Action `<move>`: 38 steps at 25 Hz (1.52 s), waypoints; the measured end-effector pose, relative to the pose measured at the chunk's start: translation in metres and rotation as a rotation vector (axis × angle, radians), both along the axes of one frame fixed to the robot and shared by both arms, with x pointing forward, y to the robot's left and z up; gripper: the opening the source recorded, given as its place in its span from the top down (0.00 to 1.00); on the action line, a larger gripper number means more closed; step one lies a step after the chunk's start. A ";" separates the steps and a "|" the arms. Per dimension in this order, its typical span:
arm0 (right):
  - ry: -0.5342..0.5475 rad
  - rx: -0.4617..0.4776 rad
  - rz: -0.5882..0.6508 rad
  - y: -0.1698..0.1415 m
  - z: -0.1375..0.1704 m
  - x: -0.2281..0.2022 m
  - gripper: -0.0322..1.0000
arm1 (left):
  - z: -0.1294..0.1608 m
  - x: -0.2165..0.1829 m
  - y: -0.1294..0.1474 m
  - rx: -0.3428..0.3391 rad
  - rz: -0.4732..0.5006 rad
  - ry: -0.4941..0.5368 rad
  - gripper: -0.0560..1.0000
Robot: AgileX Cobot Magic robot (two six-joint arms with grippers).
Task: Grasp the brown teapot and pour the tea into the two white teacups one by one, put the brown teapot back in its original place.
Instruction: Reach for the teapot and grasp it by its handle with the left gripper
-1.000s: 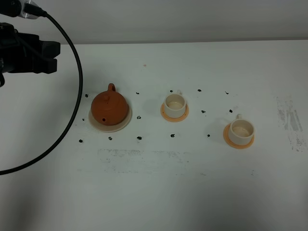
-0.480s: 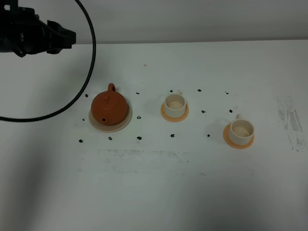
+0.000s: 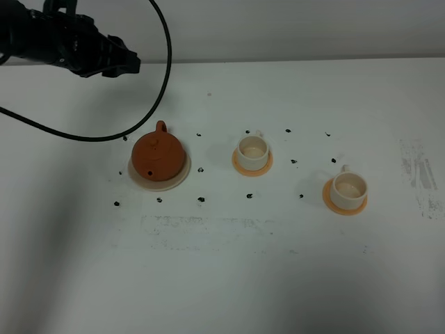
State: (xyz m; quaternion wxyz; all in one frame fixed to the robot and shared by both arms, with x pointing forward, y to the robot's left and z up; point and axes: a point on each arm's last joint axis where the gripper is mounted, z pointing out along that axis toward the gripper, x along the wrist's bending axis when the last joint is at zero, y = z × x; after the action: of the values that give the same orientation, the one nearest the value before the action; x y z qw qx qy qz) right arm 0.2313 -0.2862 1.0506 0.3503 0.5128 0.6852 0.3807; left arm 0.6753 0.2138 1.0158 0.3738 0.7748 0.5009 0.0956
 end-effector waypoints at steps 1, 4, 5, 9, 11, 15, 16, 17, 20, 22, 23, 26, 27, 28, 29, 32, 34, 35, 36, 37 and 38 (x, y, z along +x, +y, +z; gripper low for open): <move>0.000 0.000 0.000 0.000 0.000 0.000 0.56 | 0.000 0.002 -0.003 0.004 -0.010 -0.001 0.51; 0.000 0.000 0.000 0.000 0.000 0.000 0.56 | -0.005 0.008 -0.017 0.025 -0.034 0.001 0.51; 0.000 0.000 0.000 0.000 0.000 0.000 0.56 | -0.006 0.009 -0.023 0.029 -0.039 0.002 0.51; 0.000 0.000 0.000 0.000 0.000 0.000 0.56 | -0.021 0.012 -0.041 0.061 -0.063 0.026 0.51; 0.000 0.000 0.000 0.000 0.000 0.000 0.57 | -0.033 0.013 -0.047 0.084 -0.071 0.041 0.51; 0.000 0.000 0.000 0.000 0.000 0.000 0.58 | -0.052 0.013 -0.060 0.117 -0.094 0.057 0.51; 0.000 0.000 0.000 0.000 0.000 0.000 0.58 | -0.055 0.013 -0.062 0.121 -0.100 0.063 0.51; 0.000 0.000 0.000 0.000 0.000 0.000 0.58 | -0.058 0.012 -0.064 0.126 -0.104 0.071 0.51; 0.000 0.000 0.000 0.000 0.000 0.000 0.59 | -0.068 0.012 -0.067 0.157 -0.114 0.081 0.51; 0.000 0.000 0.000 0.000 0.000 0.000 0.60 | -0.072 0.013 -0.067 0.178 -0.119 0.079 0.51; 0.000 0.000 0.000 0.000 0.000 0.000 0.61 | -0.073 0.014 -0.067 0.189 -0.120 0.073 0.51; 0.000 0.000 0.000 0.000 0.000 0.000 0.63 | -0.075 0.015 -0.065 0.222 -0.122 0.058 0.51; 0.000 0.000 0.000 0.000 0.000 0.000 0.63 | -0.076 0.016 -0.064 0.230 -0.119 0.057 0.51; 0.000 0.000 0.000 0.000 0.000 0.000 0.64 | -0.078 0.016 -0.064 0.235 -0.119 0.059 0.51; 0.000 0.000 0.000 0.000 0.000 0.000 0.65 | -0.079 0.016 -0.063 0.241 -0.120 0.061 0.51; 0.000 0.000 0.000 0.000 0.000 0.000 0.67 | -0.084 0.016 -0.063 0.246 -0.121 0.071 0.51; 0.000 0.000 0.000 0.000 0.000 0.000 0.69 | -0.088 0.017 -0.063 0.246 -0.119 0.081 0.51; 0.000 0.000 0.000 0.000 0.000 0.000 0.70 | -0.092 0.017 -0.063 0.247 -0.119 0.088 0.51; 0.000 0.000 0.000 0.000 0.000 0.000 0.70 | -0.094 0.017 -0.063 0.249 -0.120 0.093 0.51; 0.000 0.000 0.000 0.000 0.000 0.000 0.71 | -0.096 0.017 -0.063 0.250 -0.120 0.096 0.51; 0.000 0.000 0.000 0.000 0.000 0.000 0.72 | -0.097 0.017 -0.063 0.252 -0.121 0.098 0.51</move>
State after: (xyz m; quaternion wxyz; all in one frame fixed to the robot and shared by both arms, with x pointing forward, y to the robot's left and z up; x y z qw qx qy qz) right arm 0.2313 -0.2862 1.0506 0.3503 0.5128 0.6852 0.3807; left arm 0.6927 0.1505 0.9183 0.2539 0.8479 0.4551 0.0972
